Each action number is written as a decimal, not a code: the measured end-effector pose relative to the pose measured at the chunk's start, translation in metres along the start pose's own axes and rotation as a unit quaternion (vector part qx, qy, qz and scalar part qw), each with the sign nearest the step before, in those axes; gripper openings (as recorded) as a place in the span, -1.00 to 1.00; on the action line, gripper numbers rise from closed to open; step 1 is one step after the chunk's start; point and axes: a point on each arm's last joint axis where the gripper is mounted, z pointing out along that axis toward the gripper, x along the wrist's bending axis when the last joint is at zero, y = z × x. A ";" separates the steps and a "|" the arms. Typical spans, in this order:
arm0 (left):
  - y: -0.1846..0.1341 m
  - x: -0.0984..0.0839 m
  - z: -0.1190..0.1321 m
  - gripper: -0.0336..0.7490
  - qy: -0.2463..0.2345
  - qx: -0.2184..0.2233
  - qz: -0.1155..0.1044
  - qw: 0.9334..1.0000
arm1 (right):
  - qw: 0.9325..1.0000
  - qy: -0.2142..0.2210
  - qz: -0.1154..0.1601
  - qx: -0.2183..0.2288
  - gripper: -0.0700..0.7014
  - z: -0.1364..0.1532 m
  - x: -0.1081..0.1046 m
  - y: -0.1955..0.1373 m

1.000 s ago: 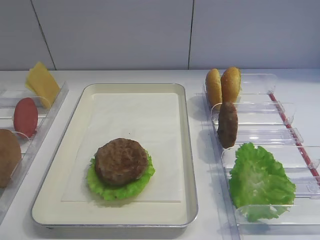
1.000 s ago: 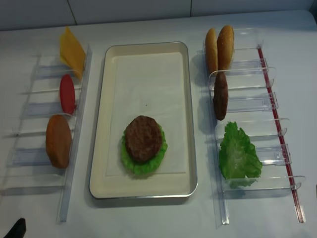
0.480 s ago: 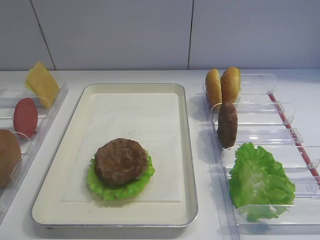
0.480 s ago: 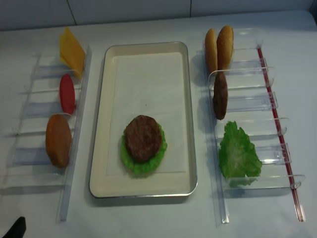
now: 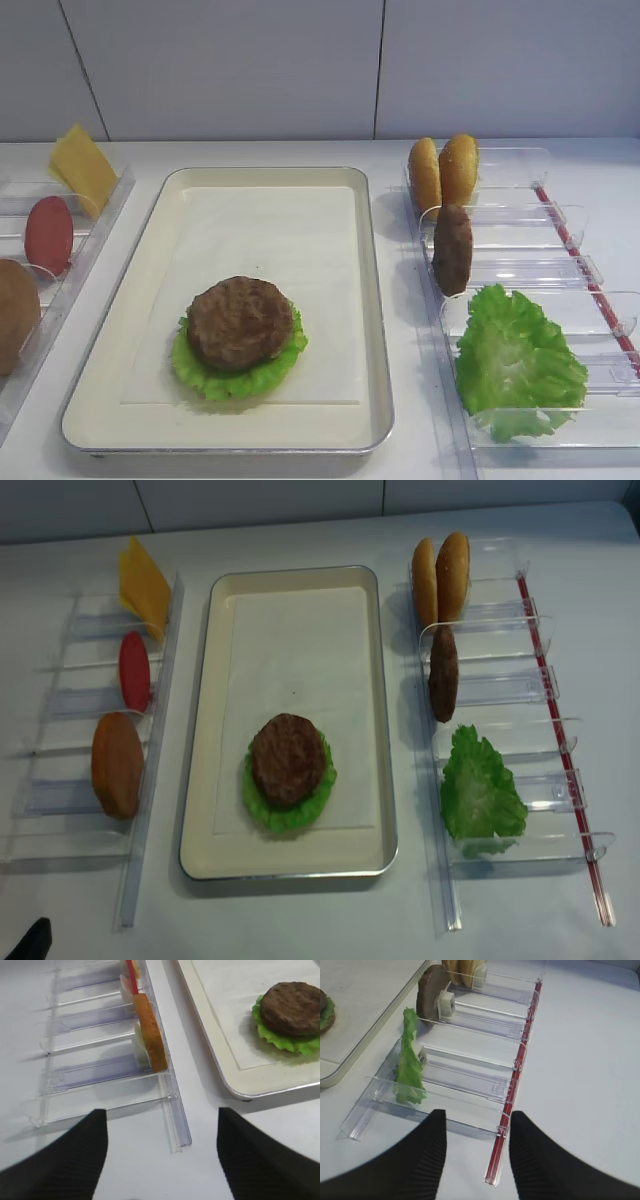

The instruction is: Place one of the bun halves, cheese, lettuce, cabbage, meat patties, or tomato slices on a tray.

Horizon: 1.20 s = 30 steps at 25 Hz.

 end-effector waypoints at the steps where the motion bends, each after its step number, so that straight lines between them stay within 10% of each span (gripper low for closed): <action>1: 0.000 0.000 0.000 0.25 0.000 0.000 0.000 1.000 | 1.000 0.000 0.000 0.000 0.02 0.000 0.000 0.000; 30: 0.000 0.000 0.000 0.25 0.001 0.000 0.000 1.000 | 0.995 -0.084 0.055 -0.001 0.02 0.000 0.002 0.000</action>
